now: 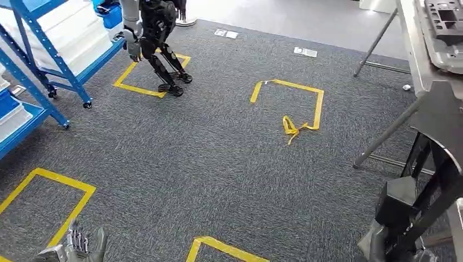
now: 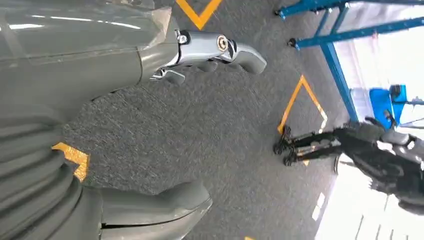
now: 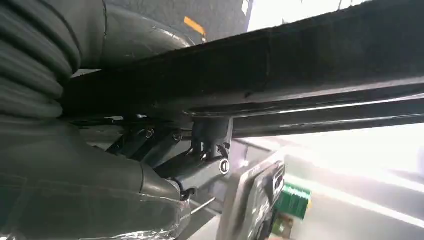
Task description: Take the parts from the cabinet and place them on the table.
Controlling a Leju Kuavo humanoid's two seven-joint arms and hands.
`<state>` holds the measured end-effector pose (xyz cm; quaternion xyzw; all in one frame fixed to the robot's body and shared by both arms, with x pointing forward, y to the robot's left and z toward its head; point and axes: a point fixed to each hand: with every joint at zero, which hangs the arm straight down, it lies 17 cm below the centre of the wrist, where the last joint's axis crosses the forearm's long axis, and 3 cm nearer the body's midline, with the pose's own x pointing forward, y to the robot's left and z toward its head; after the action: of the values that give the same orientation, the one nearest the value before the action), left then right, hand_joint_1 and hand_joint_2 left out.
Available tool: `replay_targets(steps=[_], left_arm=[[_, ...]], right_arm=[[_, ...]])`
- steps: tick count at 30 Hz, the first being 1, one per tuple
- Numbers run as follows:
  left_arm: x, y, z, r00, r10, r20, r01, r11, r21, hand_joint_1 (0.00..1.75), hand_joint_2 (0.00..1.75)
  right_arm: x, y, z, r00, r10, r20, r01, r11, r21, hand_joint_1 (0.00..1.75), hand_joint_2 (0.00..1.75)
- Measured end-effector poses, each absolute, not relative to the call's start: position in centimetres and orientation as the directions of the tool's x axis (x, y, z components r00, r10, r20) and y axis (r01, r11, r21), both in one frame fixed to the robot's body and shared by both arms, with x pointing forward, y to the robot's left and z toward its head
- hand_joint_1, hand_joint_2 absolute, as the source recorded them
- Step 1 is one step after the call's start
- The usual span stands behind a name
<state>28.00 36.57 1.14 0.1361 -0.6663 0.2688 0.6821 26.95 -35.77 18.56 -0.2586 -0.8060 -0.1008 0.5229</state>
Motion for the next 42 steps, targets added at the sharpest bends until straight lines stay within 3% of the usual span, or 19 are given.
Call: replay_targets(steps=[42], left_arm=[[26.2,35.9,2.5,-0.016,0.179,0.984,-0.528,0.834,-0.16,0.0,1.75]], right_arm=[[26.7,-34.3,18.2,-0.3,0.292,0.908,0.493,0.863,-0.114,1.69,1.75]])
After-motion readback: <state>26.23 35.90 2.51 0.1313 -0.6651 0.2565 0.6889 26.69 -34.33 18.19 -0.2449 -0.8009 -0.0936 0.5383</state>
